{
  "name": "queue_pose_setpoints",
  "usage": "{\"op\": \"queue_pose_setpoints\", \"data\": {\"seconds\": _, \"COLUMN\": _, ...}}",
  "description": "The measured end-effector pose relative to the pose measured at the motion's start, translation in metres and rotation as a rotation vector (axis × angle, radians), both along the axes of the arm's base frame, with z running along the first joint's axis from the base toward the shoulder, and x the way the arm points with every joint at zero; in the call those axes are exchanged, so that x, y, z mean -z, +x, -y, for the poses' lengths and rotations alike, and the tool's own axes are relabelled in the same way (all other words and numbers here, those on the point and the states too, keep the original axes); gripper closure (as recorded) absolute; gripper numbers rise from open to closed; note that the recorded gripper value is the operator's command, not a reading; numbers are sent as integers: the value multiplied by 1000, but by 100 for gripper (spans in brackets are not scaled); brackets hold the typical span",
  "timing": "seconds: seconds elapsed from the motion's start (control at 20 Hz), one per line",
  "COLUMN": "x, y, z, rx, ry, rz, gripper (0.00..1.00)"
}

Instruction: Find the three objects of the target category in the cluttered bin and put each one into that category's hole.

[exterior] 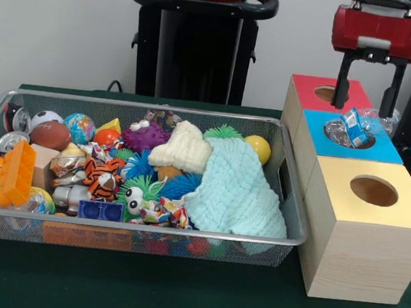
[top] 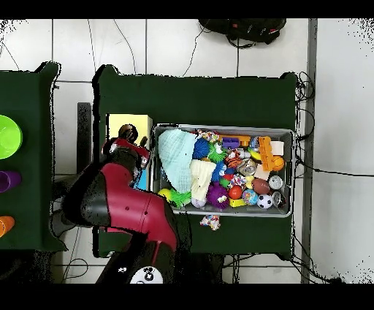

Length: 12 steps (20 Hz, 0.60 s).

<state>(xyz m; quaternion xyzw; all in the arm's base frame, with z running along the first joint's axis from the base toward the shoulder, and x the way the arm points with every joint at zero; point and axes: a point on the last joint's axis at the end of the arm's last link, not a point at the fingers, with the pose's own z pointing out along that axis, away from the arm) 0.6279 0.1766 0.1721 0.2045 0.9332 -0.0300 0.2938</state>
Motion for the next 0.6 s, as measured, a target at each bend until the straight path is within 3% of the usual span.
{"op": "queue_pose_setpoints", "data": {"seconds": 0.35, "x": 22, "y": 3, "z": 6, "rx": 0, "ry": 8, "rz": 14, "gripper": 0}}
{"op": "queue_pose_setpoints", "data": {"seconds": 0.6, "x": 42, "y": -7, "z": 14, "rx": -22, "ry": -1, "rz": 15, "gripper": 0}}
